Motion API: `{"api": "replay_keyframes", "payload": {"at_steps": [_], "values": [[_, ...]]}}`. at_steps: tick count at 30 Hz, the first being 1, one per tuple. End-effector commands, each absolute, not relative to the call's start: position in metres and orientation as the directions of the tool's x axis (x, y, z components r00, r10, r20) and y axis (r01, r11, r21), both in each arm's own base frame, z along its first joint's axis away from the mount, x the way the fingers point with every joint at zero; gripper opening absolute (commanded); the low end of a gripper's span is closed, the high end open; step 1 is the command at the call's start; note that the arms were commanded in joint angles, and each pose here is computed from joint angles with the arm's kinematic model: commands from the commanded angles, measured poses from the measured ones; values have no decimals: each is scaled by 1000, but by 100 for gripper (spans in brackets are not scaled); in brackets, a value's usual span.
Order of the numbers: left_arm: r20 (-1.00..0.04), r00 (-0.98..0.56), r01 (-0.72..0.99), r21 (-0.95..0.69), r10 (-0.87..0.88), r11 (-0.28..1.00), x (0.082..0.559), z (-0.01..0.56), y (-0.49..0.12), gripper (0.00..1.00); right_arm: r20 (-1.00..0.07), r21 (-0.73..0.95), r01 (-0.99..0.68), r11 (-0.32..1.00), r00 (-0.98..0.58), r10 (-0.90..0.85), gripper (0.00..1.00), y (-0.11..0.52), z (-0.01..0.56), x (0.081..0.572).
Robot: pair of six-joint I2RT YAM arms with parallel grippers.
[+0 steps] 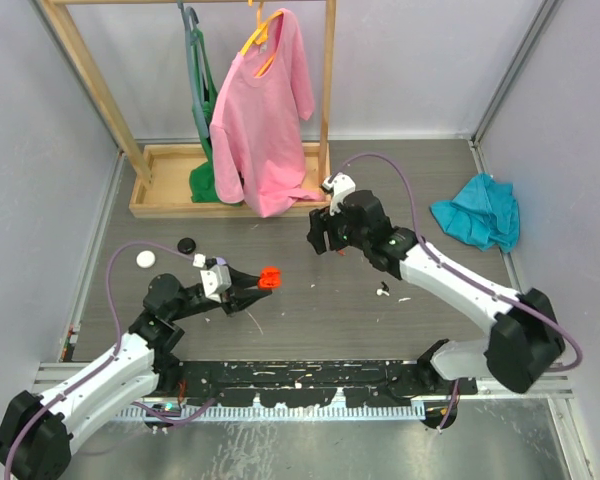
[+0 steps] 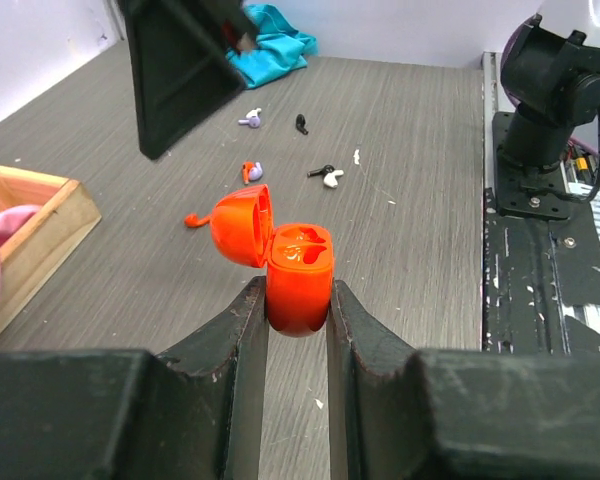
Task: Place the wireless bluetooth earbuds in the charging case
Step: Open the charging case, then pick up the earbud from the center of the board.
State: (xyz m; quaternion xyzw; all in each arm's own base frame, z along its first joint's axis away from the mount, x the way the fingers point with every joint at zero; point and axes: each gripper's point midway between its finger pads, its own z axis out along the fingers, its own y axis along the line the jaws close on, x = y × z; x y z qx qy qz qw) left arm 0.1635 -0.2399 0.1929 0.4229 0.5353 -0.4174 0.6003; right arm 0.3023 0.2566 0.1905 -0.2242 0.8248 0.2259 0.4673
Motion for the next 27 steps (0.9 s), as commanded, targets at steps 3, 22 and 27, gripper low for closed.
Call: {"api": "replay_keyframes", "payload": {"at_steps": [3,22,27], "values": [[-975,214,924,181,-62,338,173,209,-239,0,-791,118,-349,930,-599,-124,71,221,144,341],[-979,203,911,179,-26,373,182,202,-237,0,-625,130,-243,961,-773,-111,48,205,58,383],[-982,187,917,168,-17,362,183,199,-239,0,-582,163,-252,954,-806,-113,45,208,45,375]]}}
